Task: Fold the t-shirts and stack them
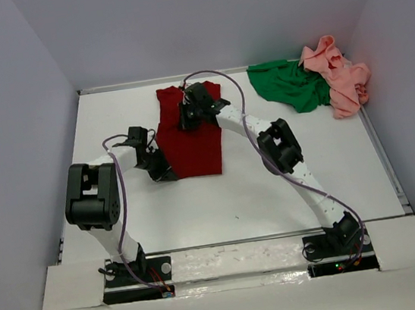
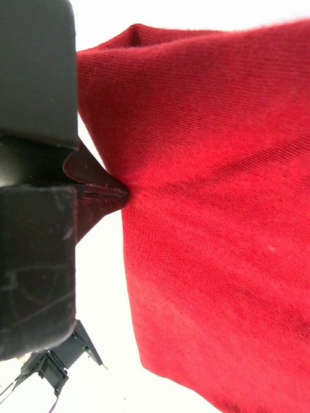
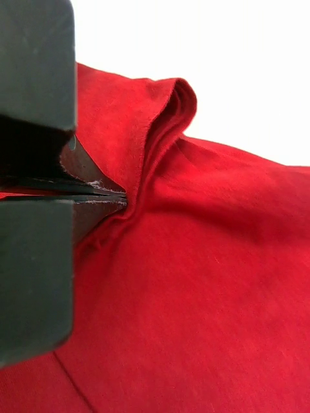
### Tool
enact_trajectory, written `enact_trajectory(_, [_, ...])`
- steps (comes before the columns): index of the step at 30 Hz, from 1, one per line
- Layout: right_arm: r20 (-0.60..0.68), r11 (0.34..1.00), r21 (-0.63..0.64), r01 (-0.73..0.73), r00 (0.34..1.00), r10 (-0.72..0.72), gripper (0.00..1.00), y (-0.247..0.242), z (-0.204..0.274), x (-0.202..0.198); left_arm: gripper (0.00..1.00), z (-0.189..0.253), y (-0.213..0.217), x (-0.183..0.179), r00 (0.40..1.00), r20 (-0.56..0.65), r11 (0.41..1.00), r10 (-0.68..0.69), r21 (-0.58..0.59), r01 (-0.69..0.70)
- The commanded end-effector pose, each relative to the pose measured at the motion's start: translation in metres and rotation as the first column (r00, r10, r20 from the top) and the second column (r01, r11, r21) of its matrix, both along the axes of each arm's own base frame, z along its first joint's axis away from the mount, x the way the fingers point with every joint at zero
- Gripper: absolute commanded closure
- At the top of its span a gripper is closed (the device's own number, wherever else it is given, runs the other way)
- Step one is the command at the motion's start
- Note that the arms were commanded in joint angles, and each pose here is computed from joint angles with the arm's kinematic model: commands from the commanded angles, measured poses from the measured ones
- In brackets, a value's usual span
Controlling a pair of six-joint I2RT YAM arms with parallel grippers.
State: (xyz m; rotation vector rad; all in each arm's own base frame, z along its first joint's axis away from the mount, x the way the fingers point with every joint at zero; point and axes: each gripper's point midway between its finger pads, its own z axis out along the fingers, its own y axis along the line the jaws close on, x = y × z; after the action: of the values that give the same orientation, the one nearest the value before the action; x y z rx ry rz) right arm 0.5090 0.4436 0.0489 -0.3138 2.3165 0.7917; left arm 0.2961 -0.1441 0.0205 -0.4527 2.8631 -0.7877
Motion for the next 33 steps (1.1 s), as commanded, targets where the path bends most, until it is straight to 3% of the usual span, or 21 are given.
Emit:
enact_trajectory(1, [0.081, 0.998, 0.020, 0.055, 0.995, -0.056, 1.00, -0.009, 0.012, 0.031, 1.00, -0.003, 0.008, -0.019, 0.999, -0.035, 0.999, -0.014, 0.043, 0.015])
enact_trajectory(15, [0.179, 0.993, 0.081, 0.085, 0.979, -0.099, 1.00, -0.016, 0.063, 0.042, 1.00, 0.006, 0.008, -0.024, 1.000, -0.024, 0.999, -0.003, 0.034, 0.003])
enact_trajectory(22, [0.339, 0.988, 0.139, 0.069, 0.934, -0.113, 1.00, -0.035, 0.166, 0.042, 1.00, 0.018, 0.005, -0.018, 1.000, 0.007, 1.000, -0.001, 0.022, 0.001])
enact_trajectory(28, [0.410, 0.986, 0.155, 0.061, 0.904, -0.120, 0.95, -0.059, 0.244, 0.012, 1.00, 0.050, 0.011, 0.005, 0.995, 0.097, 0.998, -0.010, 0.067, 0.003])
enact_trajectory(33, [0.383, 0.993, 0.086, 0.086, 0.917, -0.113, 0.91, -0.089, 0.253, -0.022, 1.00, 0.102, 0.015, 0.038, 0.973, 0.233, 0.995, 0.003, 0.099, -0.027])
